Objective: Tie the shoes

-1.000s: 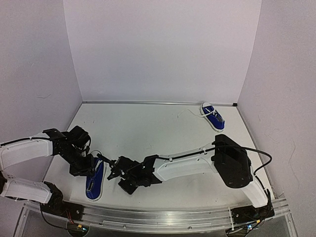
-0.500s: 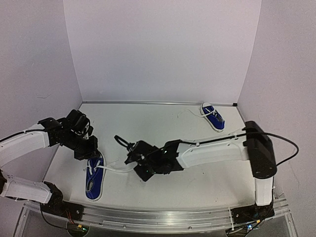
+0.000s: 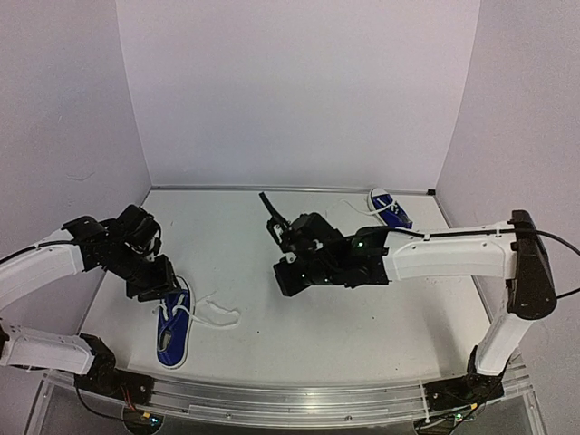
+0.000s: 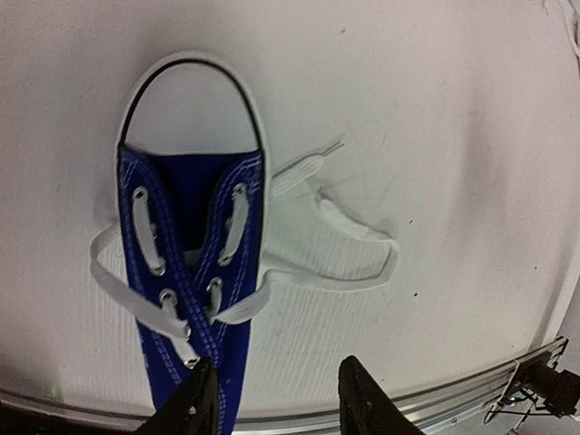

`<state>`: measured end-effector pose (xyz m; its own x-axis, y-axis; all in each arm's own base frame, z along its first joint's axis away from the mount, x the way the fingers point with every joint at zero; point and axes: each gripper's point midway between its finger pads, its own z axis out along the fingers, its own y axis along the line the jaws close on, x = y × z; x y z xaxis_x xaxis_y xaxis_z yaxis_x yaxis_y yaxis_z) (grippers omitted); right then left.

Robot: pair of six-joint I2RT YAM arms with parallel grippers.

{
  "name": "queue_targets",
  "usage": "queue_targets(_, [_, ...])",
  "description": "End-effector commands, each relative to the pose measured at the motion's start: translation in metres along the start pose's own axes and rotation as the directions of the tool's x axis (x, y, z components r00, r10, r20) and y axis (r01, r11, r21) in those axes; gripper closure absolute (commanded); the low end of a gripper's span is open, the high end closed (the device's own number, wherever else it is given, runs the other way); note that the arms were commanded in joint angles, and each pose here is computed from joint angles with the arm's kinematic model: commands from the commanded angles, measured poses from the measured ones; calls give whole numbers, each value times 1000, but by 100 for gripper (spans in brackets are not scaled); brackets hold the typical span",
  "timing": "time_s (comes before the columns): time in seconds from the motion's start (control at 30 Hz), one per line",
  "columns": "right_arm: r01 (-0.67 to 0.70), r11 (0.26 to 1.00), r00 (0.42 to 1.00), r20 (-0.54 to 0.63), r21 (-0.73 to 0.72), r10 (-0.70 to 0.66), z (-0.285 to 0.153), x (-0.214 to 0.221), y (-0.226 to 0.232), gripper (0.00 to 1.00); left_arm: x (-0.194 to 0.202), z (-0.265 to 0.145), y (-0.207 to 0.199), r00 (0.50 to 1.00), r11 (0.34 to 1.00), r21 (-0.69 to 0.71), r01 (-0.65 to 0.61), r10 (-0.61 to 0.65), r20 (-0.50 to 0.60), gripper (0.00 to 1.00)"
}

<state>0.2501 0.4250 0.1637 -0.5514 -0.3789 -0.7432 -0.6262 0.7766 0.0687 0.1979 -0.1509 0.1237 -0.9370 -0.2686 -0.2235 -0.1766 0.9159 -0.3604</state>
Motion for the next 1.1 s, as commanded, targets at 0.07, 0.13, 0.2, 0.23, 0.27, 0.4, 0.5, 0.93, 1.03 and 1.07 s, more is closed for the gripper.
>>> queue_targets(0.07, [4, 982, 999, -34, -190, -10, 11, 11, 38, 100, 46, 12, 47, 989, 991, -128, 28, -46, -141, 54])
queue_targets(0.13, [35, 958, 996, -70, -286, -58, 18, 19, 58, 89, 49, 14, 49, 988, 991, -134, 20, -41, -152, 53])
queue_targets(0.2, [66, 935, 989, -99, -349, -107, 29, 31, 75, 65, 50, 15, 52, 987, 989, -146, 16, -40, -157, 53])
queue_targets(0.23, [71, 930, 986, -117, -361, -121, 38, 38, 80, 57, 51, 15, 53, 987, 989, -149, 18, -42, -158, 53])
queue_targets(0.27, [68, 927, 985, -121, -368, -120, 43, 37, 84, 53, 51, 16, 53, 987, 988, -150, 21, -45, -156, 53])
queue_targets(0.4, [21, 937, 983, -166, -349, -84, 72, 40, 92, 52, 52, 20, 55, 987, 989, -144, 36, -58, -152, 53])
queue_targets(0.5, [13, 946, 979, -189, -323, -78, 92, 48, 96, 52, 52, 23, 53, 987, 990, -132, 40, -60, -149, 53])
queue_targets(0.93, [138, 979, 938, -297, -152, -179, 144, 85, 88, 55, 52, 29, 50, 987, 994, -108, 31, -48, -152, 53])
queue_targets(1.03, [160, 979, 921, -338, -127, -195, 151, 103, 83, 60, 52, 32, 49, 986, 994, -102, 29, -45, -158, 53])
queue_targets(1.07, [163, 979, 916, -349, -121, -196, 152, 108, 81, 62, 52, 33, 48, 986, 994, -103, 27, -44, -160, 53])
